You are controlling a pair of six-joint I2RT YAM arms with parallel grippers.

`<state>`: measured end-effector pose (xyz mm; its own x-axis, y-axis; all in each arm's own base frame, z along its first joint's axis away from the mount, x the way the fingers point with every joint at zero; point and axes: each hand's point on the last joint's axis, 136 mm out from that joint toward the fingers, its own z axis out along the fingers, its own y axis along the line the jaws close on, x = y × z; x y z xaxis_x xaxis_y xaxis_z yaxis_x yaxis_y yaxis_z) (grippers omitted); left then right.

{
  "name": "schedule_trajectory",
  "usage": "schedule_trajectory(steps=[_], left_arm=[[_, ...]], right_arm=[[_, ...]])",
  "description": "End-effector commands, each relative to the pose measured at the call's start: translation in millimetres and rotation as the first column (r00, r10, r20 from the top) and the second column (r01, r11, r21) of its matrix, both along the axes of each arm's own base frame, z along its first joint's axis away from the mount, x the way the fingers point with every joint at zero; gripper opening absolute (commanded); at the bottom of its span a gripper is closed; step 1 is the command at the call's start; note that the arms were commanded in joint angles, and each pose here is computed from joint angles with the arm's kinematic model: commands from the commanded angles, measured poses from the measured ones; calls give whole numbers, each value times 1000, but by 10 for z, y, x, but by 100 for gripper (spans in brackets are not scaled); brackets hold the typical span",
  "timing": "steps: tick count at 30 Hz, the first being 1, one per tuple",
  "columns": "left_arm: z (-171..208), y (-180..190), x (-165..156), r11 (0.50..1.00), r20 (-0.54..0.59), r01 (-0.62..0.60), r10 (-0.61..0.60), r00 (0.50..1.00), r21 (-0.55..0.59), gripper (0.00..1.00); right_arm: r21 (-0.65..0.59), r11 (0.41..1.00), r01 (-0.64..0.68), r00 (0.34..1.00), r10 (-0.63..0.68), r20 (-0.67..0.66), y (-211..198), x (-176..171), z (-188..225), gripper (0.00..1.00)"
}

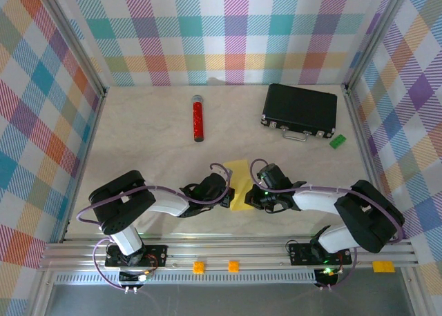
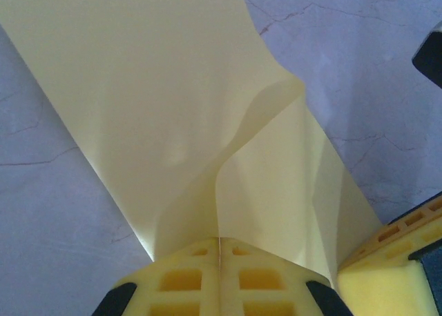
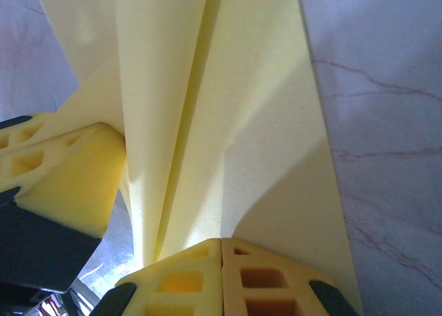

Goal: Fold a paper plane with a square sheet of paper (pick it up from the middle)

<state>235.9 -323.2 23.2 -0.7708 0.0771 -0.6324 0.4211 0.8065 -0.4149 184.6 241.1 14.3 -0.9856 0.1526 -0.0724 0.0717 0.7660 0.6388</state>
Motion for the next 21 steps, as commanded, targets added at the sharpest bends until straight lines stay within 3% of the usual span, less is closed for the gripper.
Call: schedule_trajectory(steps=[1, 9, 21], left_arm=[[-46, 96, -66, 1000, -37, -2, 3, 999, 26, 5], [158, -73, -13, 999, -6, 39, -39, 999, -18, 5], [3, -42, -31, 999, -18, 47, -47, 999, 6, 5]], right_arm=[[-80, 997, -6, 1000, 4, -28, -127, -62, -78, 7], [-93, 996, -1, 998, -4, -57, -161, -112, -189, 7], [-108, 994, 4, 998, -11, -63, -193, -127, -212, 7]])
